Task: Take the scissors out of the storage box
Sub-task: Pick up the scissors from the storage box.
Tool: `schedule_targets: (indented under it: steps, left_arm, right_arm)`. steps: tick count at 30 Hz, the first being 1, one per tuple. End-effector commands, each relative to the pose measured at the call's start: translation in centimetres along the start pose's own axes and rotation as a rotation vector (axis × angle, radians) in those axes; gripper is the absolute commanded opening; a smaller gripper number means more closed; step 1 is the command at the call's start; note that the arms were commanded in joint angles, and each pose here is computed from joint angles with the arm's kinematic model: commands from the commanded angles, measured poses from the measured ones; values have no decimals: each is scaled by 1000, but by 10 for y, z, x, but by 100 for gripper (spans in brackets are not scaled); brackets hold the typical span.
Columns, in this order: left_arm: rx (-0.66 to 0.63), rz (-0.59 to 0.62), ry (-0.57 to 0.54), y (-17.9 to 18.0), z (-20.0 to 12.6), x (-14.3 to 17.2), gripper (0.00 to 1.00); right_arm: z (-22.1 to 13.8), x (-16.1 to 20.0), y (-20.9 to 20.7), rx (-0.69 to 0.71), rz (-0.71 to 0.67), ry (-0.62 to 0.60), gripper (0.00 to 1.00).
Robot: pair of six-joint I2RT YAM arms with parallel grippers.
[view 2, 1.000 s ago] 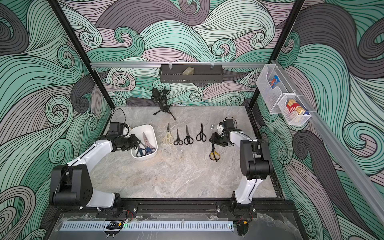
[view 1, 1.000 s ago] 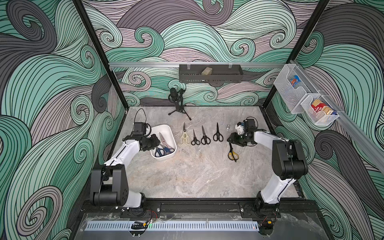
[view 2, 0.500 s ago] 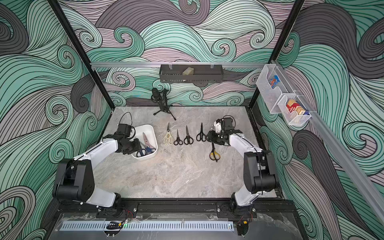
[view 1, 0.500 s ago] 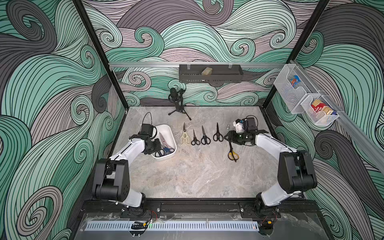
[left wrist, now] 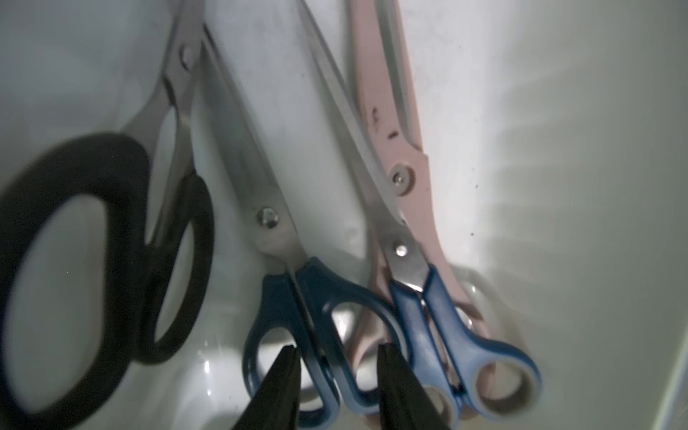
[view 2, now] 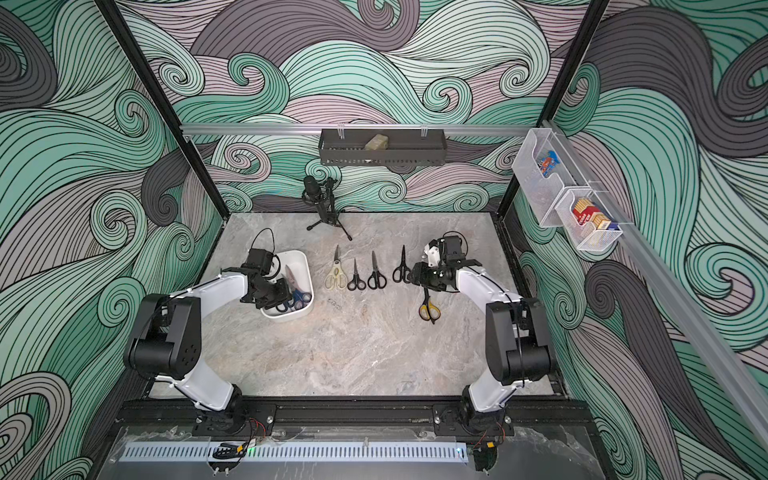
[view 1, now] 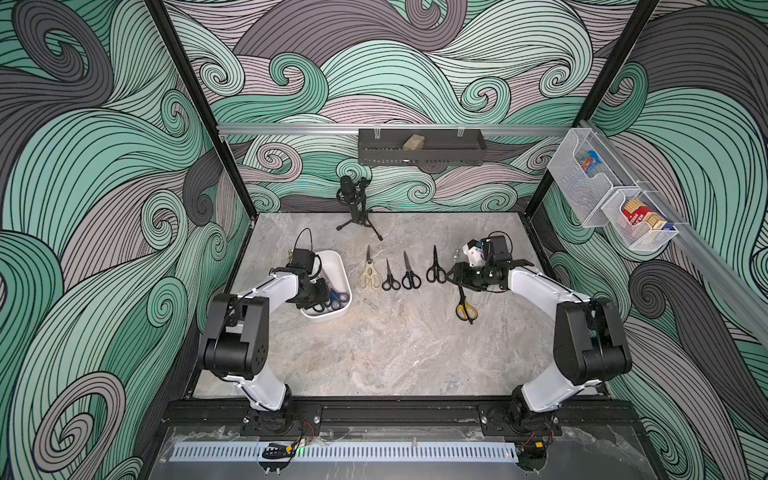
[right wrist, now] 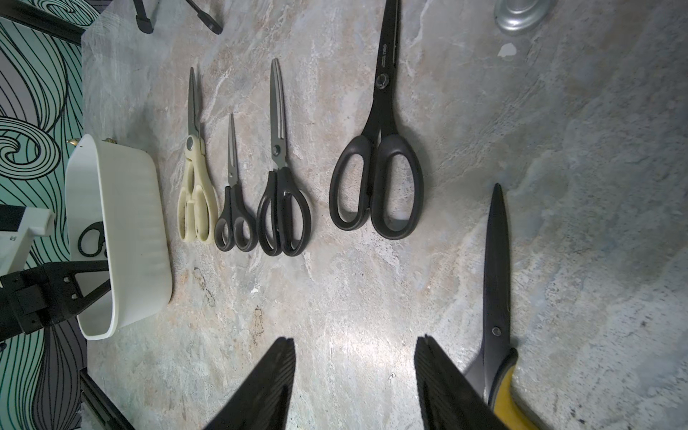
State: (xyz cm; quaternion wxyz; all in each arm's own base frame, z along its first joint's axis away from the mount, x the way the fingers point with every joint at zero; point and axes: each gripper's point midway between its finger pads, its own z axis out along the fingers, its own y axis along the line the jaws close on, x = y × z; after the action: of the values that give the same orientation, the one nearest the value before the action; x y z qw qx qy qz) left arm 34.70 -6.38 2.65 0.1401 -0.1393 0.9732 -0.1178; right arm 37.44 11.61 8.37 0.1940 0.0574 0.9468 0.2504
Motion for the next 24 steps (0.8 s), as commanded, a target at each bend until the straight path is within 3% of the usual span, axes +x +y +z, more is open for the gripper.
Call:
schedule_targets:
  steps: [1, 8, 24]
  left_arm:
    - [22, 20, -4, -13, 5, -8, 37]
    - [-20, 37, -101, -10, -12, -28, 37]
    - [-60, 2, -82, -4, -16, -26, 37]
  right_arm:
    - [5, -1, 2, -10, 3, 18, 56]
    - [9, -1, 0, -11, 6, 29, 56]
    - [12, 1, -1, -14, 6, 40, 56]
